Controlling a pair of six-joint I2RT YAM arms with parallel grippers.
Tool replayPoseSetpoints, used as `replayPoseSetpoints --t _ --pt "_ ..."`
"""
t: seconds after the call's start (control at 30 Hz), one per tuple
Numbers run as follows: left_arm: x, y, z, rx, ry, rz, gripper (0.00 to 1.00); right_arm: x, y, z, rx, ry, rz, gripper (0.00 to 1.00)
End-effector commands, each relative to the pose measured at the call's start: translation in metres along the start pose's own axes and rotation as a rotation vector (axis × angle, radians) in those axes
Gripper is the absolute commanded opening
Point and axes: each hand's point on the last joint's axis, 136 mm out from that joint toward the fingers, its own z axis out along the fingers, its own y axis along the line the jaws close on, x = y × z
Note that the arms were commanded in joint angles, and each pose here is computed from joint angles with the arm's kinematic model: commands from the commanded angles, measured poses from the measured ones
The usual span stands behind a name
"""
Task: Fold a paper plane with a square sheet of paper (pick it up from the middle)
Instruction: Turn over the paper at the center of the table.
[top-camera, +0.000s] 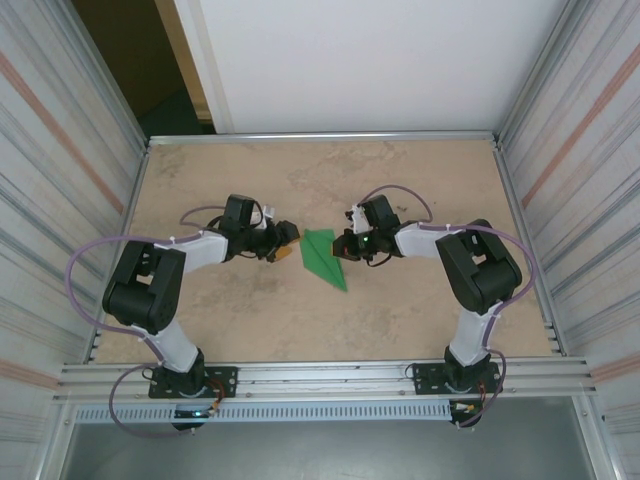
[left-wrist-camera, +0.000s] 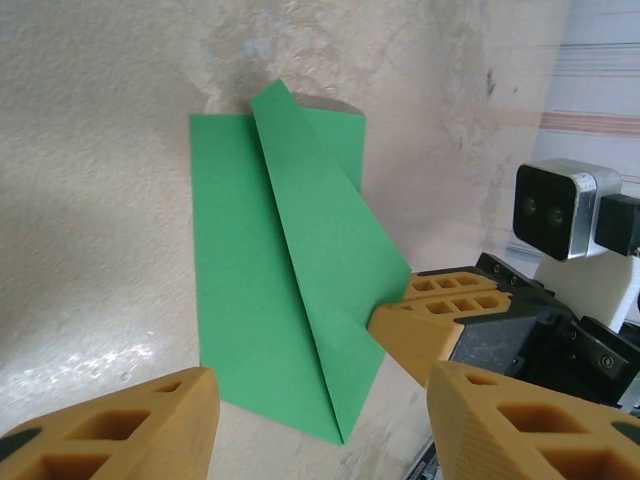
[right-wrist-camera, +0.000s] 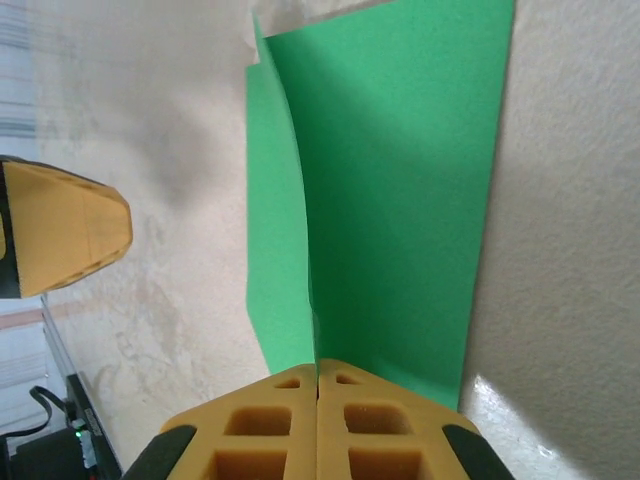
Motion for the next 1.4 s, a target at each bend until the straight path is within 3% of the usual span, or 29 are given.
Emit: replayPoseSetpoints --t 0.0,0.3,0.47,0.73,1.03,1.37 --pt "-0.007 -0.025 -0.014 0.093 -0.045 0.042 0.57 -0.019 0.024 -0.022 -0.069 -0.082 -0.057 0.02" --pt "-0.007 -0.09 -0.048 0.343 -0.149 0.191 0.62 -0.04 0.081 -0.088 -0.183 -0.265 -0.064 0.0" --pt "0.009 -0.13 -0.057 0.402 -0.132 0.326 0.7 -0.047 0.106 -0.118 -0.264 -0.35 -0.035 0.0" --pt "0.041 -0.178 -0.056 0.515 -0.066 0.466 0.72 -0.05 0.134 -0.145 -0.369 -0.398 -0.024 0.01" --pt "0.056 -0.196 -0.049 0.551 -0.018 0.511 0.65 -0.05 0.147 -0.158 -0.428 -0.416 -0.019 0.01" --pt "0.063 -0.207 -0.049 0.605 -0.005 0.551 0.5 -0.05 0.151 -0.163 -0.466 -0.419 -0.009 0.01"
